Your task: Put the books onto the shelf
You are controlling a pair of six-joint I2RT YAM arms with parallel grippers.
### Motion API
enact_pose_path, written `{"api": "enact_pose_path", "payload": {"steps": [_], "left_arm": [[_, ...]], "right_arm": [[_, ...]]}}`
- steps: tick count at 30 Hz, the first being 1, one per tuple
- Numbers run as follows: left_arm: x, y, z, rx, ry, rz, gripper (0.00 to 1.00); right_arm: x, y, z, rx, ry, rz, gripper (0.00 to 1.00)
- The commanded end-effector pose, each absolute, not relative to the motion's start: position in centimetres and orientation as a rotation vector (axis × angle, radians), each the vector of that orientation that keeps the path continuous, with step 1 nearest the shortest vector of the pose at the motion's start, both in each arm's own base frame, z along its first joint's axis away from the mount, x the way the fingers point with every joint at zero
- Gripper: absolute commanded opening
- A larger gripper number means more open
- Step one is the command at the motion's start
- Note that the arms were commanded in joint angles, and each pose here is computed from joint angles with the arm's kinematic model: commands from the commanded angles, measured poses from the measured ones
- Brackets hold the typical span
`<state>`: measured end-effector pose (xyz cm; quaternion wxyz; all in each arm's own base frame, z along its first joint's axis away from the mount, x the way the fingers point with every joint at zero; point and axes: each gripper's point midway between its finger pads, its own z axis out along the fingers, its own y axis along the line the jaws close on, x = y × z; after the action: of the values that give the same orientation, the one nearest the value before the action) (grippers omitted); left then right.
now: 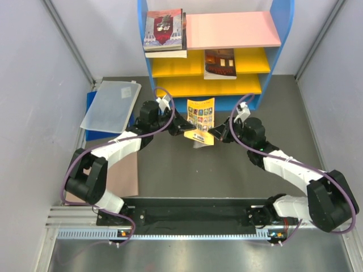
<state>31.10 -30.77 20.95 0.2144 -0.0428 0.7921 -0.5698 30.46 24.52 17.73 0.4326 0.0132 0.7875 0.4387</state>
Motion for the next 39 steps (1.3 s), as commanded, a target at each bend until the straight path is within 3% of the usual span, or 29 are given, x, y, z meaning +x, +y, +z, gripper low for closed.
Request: {"api": "enact_pose_path", "payload": {"steps": [1, 4, 5, 9, 12, 16, 21, 27, 39], "left_arm": [[27.8, -32.1, 21.2, 0.045, 2.199, -1.661, 0.01], [27.7, -30.7, 20.3, 0.051, 2.217, -1.527, 0.19], [27.8, -30.4, 20.1, 0.062, 2.207, -1.493, 0.32], [28.2, -29.5, 20.1, 0.033, 2.151, -1.427, 0.69], [28.4, -29.1, 19.9, 0.024, 2.103, -1.408, 0.87], [28.1, -28.2, 20.3, 0.004, 1.997, -1.401, 0.98], [27.6, -26.7, 19.8, -0.044, 1.871, -1.385, 0.99], [27.3, -26.9, 23.3, 0.004, 1.644, -1.479, 0.99], [28.3, -29.5, 24.4, 0.046, 1.582, -1.604, 0.97]], "right_arm": [[29.7, 26.0, 23.7, -0.111, 1.769, 1.182, 0.0], [29.5, 25.5, 24.5, -0.144, 1.764, 1.136, 0.0], [29.3, 25.3, 24.5, -0.144, 1.773, 1.125, 0.0], [29.1, 24.8, 26.1, -0.164, 1.739, 1.116, 0.0], [29.1, 24.6, 27.1, -0.171, 1.718, 1.119, 0.0], [29.0, 24.5, 28.5, -0.184, 1.691, 1.144, 0.0], [28.8, 24.6, 30.0, -0.198, 1.662, 1.171, 0.0], [28.5, 24.9, 30.9, -0.214, 1.645, 1.204, 0.0], [28.3, 25.0, 31.2, -0.219, 1.641, 1.216, 0.0]]}}
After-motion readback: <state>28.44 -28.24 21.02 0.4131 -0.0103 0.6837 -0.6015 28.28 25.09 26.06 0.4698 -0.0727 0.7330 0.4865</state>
